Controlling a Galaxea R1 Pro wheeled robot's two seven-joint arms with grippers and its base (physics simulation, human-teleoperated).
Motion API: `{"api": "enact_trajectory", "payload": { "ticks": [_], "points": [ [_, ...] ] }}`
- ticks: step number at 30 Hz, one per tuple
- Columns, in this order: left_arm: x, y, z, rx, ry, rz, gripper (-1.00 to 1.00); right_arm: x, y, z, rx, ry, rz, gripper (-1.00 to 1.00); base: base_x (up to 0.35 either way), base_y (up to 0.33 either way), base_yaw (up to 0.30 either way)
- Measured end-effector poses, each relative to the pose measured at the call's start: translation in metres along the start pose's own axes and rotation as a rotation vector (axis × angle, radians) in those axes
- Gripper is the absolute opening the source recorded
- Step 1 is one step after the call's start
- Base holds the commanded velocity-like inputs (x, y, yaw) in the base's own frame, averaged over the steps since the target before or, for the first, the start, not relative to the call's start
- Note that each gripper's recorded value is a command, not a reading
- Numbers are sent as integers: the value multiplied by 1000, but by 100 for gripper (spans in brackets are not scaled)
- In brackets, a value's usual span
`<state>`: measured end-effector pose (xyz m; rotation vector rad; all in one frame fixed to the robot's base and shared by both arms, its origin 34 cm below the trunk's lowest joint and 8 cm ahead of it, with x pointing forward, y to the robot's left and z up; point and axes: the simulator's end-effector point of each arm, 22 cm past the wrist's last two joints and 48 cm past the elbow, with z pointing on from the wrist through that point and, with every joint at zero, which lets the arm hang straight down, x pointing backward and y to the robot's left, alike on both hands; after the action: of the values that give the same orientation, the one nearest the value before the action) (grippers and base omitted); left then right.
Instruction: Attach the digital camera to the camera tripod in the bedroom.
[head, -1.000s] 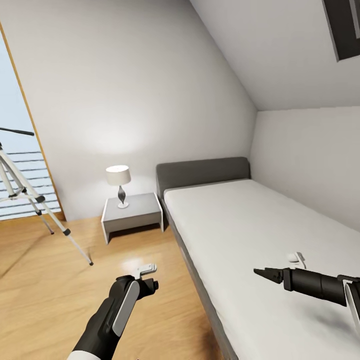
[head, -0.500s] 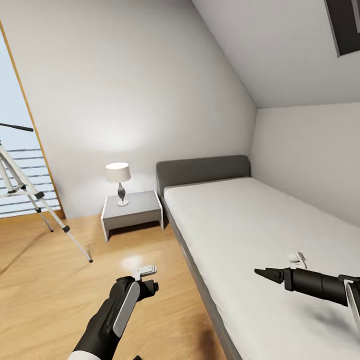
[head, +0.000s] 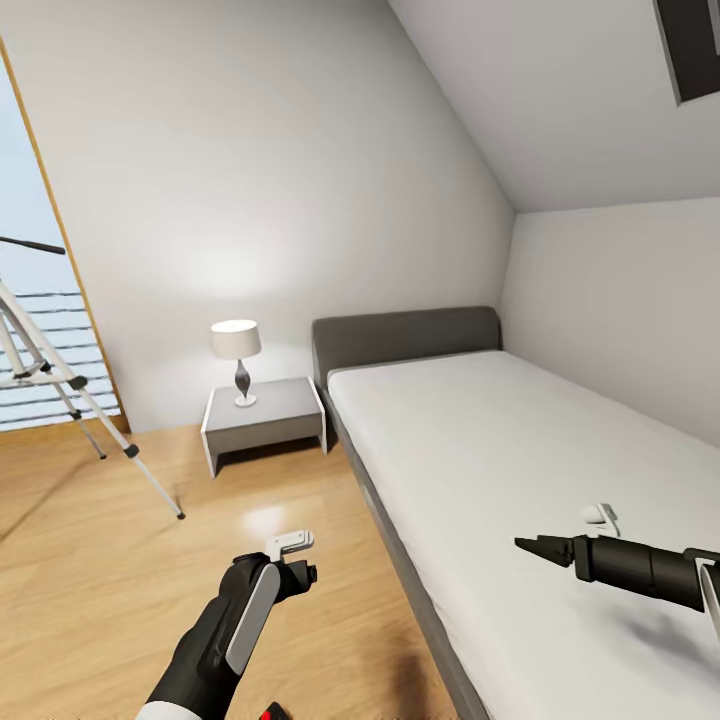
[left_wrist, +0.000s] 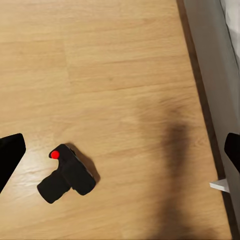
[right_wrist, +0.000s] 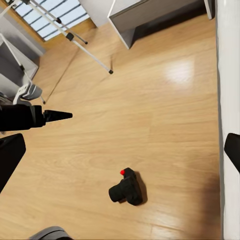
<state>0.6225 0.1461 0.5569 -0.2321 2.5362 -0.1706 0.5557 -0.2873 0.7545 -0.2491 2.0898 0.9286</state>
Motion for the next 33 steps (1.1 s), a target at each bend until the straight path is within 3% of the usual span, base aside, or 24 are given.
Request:
{"api": "enact_trajectory", "payload": {
  "ticks": [14,15,21,26,33],
  "points": [
    [21,11,22,-12,-1,-2,100,27,-14,7,2,2,-3,100,0,0,0],
    [21,34,24,-71,-1,-20,100,29,-15,8,2,2,-3,100,0,0,0],
    [30,83,32,-183,7,-101,100,40,-20,11,2,2,-3,100,0,0,0],
    [39,102,38,-219,12,-133,100,50,-25,13,2,2,-3,100,0,0,0],
    [54,111,50,-233,20,-143,100,64,-31,17,3,2,-4,100,0,0,0]
  ]
}}
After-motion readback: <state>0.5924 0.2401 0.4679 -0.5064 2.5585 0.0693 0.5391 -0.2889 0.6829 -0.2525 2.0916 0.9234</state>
